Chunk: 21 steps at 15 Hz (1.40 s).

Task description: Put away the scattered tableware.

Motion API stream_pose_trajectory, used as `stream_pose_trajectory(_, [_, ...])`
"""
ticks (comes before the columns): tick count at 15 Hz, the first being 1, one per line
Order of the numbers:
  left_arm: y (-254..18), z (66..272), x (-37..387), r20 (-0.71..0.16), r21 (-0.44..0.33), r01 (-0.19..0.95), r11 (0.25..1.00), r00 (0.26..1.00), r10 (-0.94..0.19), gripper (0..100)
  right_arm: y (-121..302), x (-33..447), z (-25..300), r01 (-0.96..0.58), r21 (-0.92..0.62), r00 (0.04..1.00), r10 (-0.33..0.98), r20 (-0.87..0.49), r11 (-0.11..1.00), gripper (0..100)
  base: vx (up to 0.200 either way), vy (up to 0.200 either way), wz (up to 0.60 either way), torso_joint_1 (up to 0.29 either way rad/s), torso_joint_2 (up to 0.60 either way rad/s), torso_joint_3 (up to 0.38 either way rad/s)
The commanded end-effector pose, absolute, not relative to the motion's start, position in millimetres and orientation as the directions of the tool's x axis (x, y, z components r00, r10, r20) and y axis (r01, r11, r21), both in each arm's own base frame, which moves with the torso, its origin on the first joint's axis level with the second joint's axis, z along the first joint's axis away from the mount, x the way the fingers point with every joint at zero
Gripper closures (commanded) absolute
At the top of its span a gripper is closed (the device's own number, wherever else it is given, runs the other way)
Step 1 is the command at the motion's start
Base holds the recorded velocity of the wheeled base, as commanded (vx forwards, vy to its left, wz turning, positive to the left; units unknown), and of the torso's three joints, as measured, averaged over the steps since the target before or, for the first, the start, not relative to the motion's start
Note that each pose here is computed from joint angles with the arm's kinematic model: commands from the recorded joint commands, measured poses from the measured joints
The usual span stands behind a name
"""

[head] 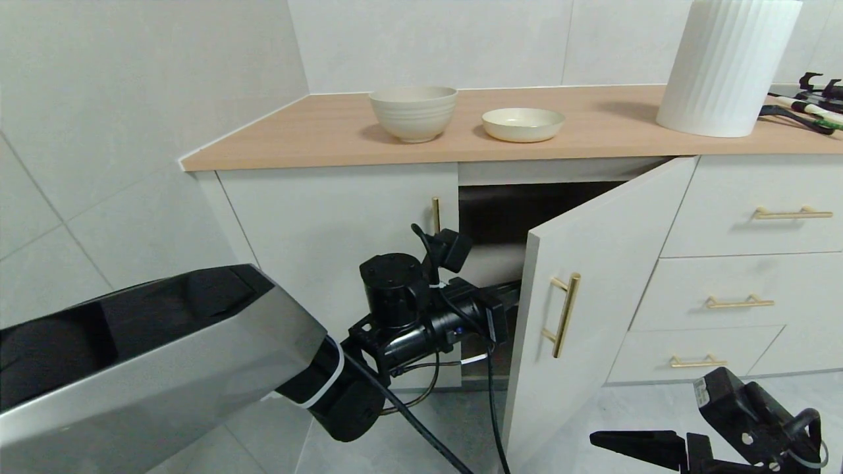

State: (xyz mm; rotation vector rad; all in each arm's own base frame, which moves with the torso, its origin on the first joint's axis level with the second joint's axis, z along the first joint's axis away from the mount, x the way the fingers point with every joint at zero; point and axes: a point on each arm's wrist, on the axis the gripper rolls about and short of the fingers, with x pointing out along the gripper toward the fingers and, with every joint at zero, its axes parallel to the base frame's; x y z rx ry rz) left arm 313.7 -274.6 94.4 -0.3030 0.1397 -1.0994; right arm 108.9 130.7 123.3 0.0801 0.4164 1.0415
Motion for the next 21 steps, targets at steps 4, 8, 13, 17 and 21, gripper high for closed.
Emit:
stream_pose_trajectory(4, [-282,82,322,0.03,-0.314,0.844,0.435,0.467,-0.884,100,131,109,123,-0.821,0.26,0.432,0.851,-0.3,0.508,0,0.0,0.0,0.0,0.0,0.0,0.0])
stream_pose_trajectory(8, [-289,71,331,0.001,-0.32,0.818,0.478,0.505,-0.863,100,132,108,122,-0.824,0.26,0.426,0.853,-0.302,0.504,0,0.0,0.0,0.0,0.0,0.0,0.0])
stream_pose_trajectory(13, [-295,69,327,0.003,-0.32,0.823,0.469,0.496,-0.869,100,133,109,121,-0.823,0.261,0.423,0.851,-0.31,0.504,0,0.0,0.0,0.0,0.0,0.0,0.0])
stream_pose_trajectory(17, [-337,72,268,0.021,-0.339,0.913,0.229,0.25,-0.968,100,134,104,122,-0.836,0.264,0.403,0.865,-0.3,0.481,0,0.0,0.0,0.0,0.0,0.0,0.0])
stream_pose_trajectory(21, [-312,77,251,0.082,-0.417,0.908,-0.027,0.008,-0.997,100,130,97,128,-0.867,0.275,0.349,0.901,-0.257,0.415,0,0.0,0.0,0.0,0.0,0.0,0.0])
